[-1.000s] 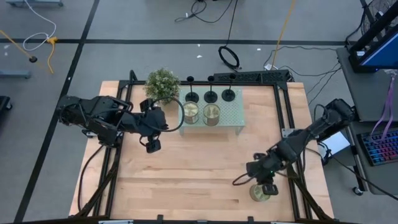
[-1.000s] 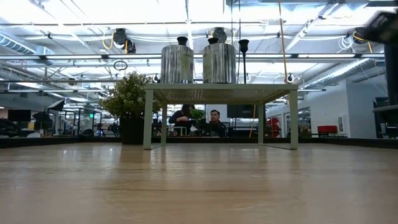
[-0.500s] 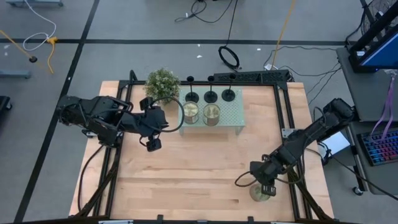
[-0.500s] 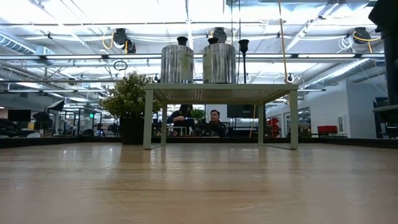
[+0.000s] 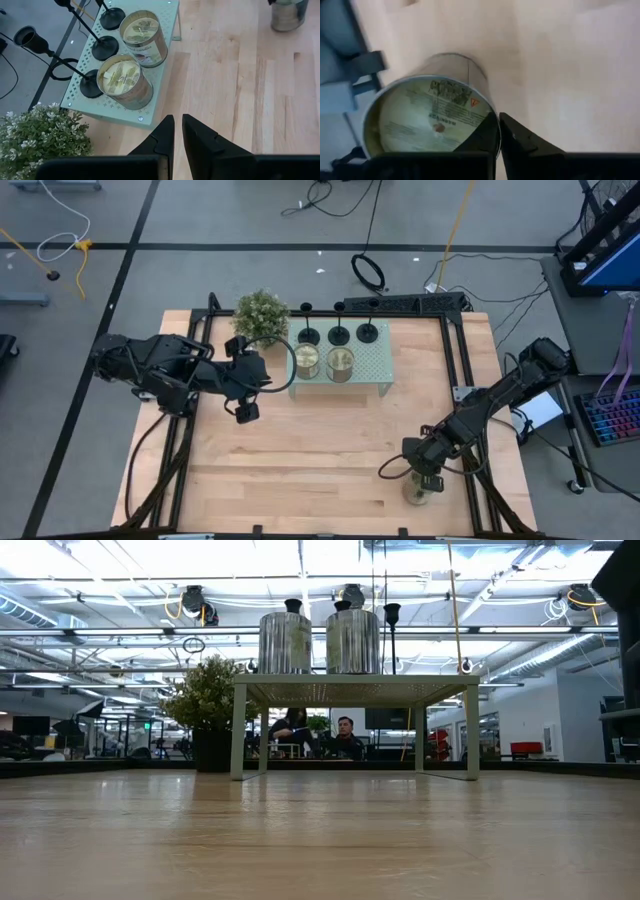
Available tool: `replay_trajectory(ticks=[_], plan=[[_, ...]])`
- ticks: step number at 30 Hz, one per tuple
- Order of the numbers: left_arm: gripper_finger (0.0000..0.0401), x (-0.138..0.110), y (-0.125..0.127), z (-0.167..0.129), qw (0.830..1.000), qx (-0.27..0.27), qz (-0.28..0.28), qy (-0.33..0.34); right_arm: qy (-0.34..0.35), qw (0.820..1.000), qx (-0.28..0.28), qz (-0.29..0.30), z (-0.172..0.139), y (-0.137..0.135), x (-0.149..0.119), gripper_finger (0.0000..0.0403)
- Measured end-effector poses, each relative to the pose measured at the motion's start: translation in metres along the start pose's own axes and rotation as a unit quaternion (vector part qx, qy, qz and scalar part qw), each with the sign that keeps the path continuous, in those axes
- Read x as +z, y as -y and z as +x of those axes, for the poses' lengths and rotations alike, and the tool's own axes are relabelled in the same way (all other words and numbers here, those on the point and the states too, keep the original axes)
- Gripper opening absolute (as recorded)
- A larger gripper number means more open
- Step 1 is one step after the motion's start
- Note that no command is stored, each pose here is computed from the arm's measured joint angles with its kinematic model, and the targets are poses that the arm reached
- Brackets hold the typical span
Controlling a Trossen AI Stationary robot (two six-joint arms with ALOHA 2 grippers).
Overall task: Pick & Place candle stick holders
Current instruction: Put the green scented candle on the shelf
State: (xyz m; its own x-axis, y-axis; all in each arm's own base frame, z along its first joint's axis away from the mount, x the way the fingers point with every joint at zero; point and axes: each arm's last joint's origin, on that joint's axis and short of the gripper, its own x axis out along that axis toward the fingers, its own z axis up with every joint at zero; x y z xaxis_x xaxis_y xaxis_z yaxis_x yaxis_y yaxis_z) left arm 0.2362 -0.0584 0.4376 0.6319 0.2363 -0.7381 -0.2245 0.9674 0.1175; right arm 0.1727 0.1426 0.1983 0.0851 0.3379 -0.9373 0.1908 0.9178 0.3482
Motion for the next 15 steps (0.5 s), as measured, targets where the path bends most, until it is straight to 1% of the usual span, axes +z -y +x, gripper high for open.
replay_trajectory(ticks=[2,5,8,10,12,14,15], plan=[[0.0044,0.0,0.0,0.0,1.0,0.0,0.0,0.0,0.0,1.0,0.0,-0.02,0.001,0.0,0.0,0.0005],[0.0044,0.0,0.0,0.0,1.0,0.0,0.002,0.0,0.005,0.999,0.008,-0.034,-0.002,0.002,0.002,0.0003],[0.0044,0.0,0.0,0.0,1.0,0.0,0.007,0.001,0.028,0.998,0.013,-0.054,-0.01,0.004,0.003,0.0002],[0.0044,0.0,0.0,0.0,1.0,-0.001,0.007,0.002,0.06,0.994,0.024,-0.088,-0.021,0.004,0.008,0.0002],[0.0044,0.0,0.0,0.0,1.0,-0.001,0.008,0.002,0.116,0.981,0.054,-0.149,-0.035,0.0,0.018,0.0002],[0.0044,0.0,0.0,0.0,1.0,-0.001,0.008,0.002,0.186,0.956,0.081,-0.214,-0.056,-0.004,0.029,0.0002],[0.0044,0.0,0.0,0.0,1.0,-0.001,0.008,0.002,0.216,0.942,0.086,-0.242,-0.067,-0.005,0.034,0.0001]])
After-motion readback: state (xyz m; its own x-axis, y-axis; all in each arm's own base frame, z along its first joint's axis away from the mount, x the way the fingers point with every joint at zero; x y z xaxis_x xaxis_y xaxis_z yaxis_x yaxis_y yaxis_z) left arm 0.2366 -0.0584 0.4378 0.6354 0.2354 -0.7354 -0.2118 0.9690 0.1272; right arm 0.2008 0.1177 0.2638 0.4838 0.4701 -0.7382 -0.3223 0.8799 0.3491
